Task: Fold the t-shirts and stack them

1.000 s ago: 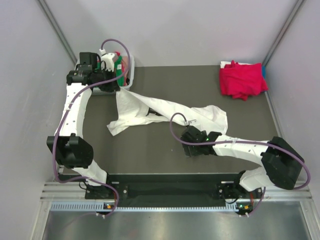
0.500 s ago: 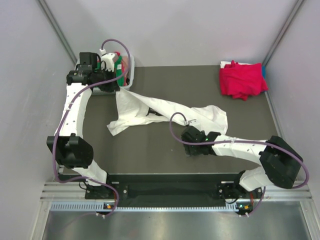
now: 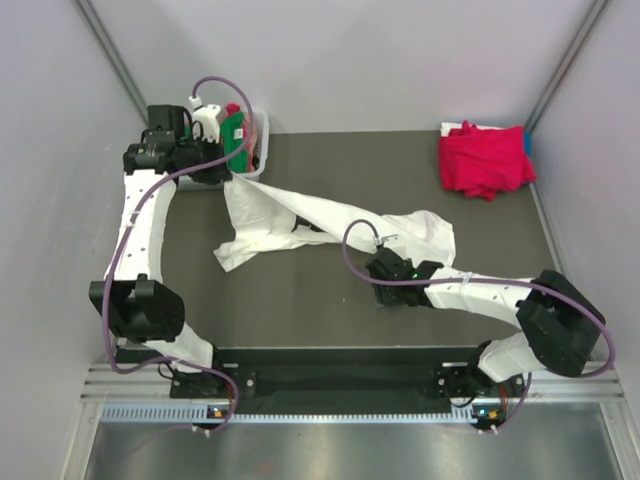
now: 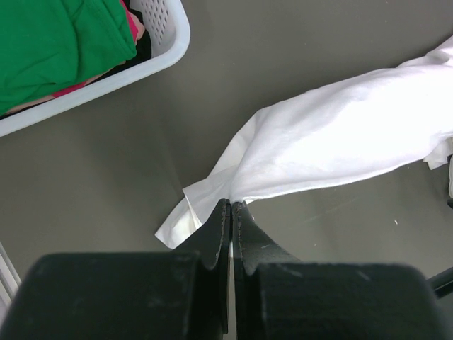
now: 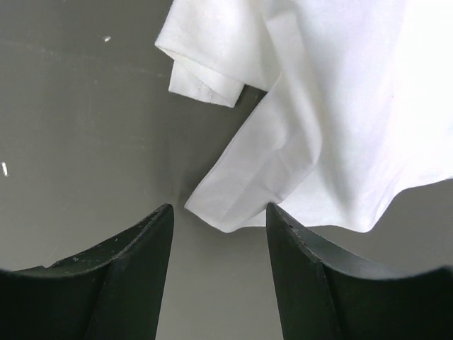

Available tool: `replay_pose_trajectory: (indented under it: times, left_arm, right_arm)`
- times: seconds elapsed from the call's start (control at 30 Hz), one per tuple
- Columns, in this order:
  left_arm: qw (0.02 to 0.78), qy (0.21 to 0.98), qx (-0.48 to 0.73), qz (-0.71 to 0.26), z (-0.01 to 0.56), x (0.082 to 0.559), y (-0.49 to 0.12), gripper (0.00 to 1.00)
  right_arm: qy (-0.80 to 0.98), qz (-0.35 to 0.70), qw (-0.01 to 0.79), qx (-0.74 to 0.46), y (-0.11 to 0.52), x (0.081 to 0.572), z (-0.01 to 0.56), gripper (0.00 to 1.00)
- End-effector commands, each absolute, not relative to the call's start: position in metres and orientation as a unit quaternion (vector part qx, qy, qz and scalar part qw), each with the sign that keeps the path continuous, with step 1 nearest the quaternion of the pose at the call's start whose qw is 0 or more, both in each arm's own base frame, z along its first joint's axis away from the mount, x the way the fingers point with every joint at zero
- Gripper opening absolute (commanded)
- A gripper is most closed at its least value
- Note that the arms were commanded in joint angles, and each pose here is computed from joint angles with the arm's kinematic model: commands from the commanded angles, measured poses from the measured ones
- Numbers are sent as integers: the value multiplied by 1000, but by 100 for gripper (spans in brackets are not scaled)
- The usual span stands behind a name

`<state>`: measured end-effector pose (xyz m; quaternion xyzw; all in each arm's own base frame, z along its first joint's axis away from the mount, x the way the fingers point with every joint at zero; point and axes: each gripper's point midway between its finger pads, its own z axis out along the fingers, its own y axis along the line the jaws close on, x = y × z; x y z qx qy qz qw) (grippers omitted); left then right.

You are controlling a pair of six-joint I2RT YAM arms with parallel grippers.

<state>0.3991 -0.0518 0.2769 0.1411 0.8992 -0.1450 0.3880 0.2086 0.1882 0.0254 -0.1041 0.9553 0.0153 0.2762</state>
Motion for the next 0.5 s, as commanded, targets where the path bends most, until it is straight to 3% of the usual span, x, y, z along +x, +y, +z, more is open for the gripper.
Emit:
replay_pose_trajectory:
  times: [0.0, 0.13, 0.23, 0.47]
  left_arm:
    - [415, 888, 146, -136, 296, 395, -46, 0]
    - [417, 887, 147, -137, 297, 395, -46, 0]
    - [415, 888, 145, -138, 296, 395, -45, 0]
    - [416, 887, 144, -139, 297, 396, -45, 0]
  right_arm:
    - [950, 15, 298, -88, 190, 220, 30, 55]
    - [953, 11, 289, -88, 185, 215, 22, 54]
    - [955, 14, 283, -84, 184, 211, 16, 45]
    - [958, 23, 278, -72, 184, 209, 14, 0]
